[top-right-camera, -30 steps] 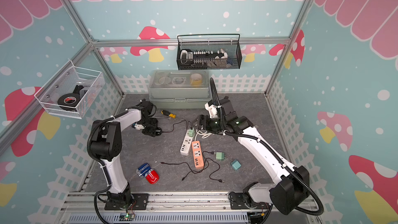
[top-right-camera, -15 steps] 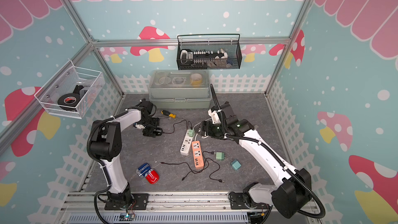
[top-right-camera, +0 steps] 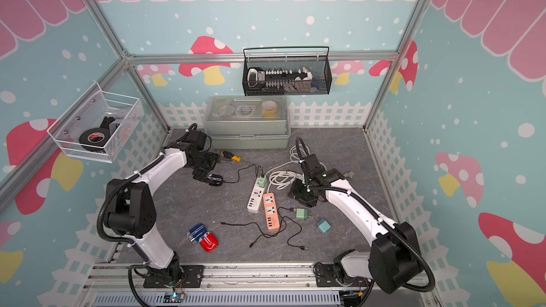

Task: Charge the electric shaver
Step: Place the electric shaver at the center of the board, then pick up the charging cable from the center of the board.

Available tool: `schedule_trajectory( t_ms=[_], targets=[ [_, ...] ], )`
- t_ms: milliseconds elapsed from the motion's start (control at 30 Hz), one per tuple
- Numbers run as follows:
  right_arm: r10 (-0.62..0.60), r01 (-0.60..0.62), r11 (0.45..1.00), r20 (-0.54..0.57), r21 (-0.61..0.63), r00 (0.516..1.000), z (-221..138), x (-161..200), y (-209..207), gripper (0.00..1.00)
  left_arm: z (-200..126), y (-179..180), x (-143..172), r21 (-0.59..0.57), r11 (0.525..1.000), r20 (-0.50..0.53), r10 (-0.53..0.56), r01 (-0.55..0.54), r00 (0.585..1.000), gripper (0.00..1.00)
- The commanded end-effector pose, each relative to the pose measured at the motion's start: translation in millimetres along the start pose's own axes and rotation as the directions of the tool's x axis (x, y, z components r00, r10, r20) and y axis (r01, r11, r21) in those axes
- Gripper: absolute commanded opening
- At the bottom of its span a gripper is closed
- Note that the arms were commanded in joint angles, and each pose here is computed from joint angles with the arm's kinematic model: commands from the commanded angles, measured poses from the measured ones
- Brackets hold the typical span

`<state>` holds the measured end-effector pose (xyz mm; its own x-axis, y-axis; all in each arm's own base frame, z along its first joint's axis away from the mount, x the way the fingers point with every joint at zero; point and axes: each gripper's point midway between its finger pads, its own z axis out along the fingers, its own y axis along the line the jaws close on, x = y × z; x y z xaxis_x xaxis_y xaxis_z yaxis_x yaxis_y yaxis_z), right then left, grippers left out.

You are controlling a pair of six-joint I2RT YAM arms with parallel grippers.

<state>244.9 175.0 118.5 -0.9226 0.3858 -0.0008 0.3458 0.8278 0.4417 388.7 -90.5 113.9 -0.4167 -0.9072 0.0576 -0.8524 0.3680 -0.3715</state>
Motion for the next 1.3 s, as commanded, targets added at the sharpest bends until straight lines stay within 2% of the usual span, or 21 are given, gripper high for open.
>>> schedule_trajectory(
  t_ms=[0,133,233,333,433,567,767,1133,1167,1267],
  targets=[
    [0.265,-0.264,0.964,-0.017,0.03,0.964,19.3,1.2,-7.9,0.51,-11.9,17.1,13.2,-0.029,0.994,-0.004,0.106,-0.106,0.994,0.85],
    [0.472,-0.471,0.88,-0.011,0.063,0.881,39.3,-2.3,-10.9,0.5,-32.8,9.5,40.5,0.008,0.966,0.01,0.259,-0.259,0.966,0.81],
    [0.602,-0.605,0.791,0.055,0.09,0.796,43.8,-5.7,-21.1,0.49,-50.5,8.5,59.2,0.024,0.933,0.031,0.358,-0.358,0.933,0.79],
    [0.694,-0.702,0.706,0.104,0.096,0.712,51.3,-10.0,-27.6,0.48,-62.7,16.0,74.6,0.039,0.915,0.03,0.401,-0.402,0.916,0.78],
    [0.748,-0.754,0.645,0.095,0.126,0.656,63.5,-9.1,-28.3,0.48,-71.5,23.3,83.3,0.049,0.907,0.023,0.419,-0.419,0.908,0.77],
    [0.777,-0.777,0.608,0.078,0.16,0.624,75.9,-8.4,-22.6,0.48,-76.0,26.2,88.6,0.063,0.904,0.005,0.424,-0.423,0.906,0.77],
    [0.812,-0.824,0.544,0.151,0.156,0.564,83.9,-17.3,-31.5,0.43,-83.8,17.8,90.8,0.082,0.895,0.012,0.44,-0.439,0.898,0.76],
    [0.813,-0.833,0.493,0.208,0.252,0.544,97.4,-5.2,-61.3,0.35,-94.0,7.7,89.6,0.086,0.885,0.026,0.458,-0.458,0.889,0.74],
    [0.812,-0.834,0.488,0.216,0.258,0.542,98.3,-3.7,-65.4,0.34,-95.4,6.9,89.3,0.087,0.885,0.029,0.457,-0.458,0.889,0.74],
    [0.808,-0.832,0.476,0.234,0.284,0.541,102.5,0.0,-75.0,0.2,-99.4,4.9,88.9,0.093,0.885,0.038,0.455,-0.457,0.89,0.72]
  ],
)
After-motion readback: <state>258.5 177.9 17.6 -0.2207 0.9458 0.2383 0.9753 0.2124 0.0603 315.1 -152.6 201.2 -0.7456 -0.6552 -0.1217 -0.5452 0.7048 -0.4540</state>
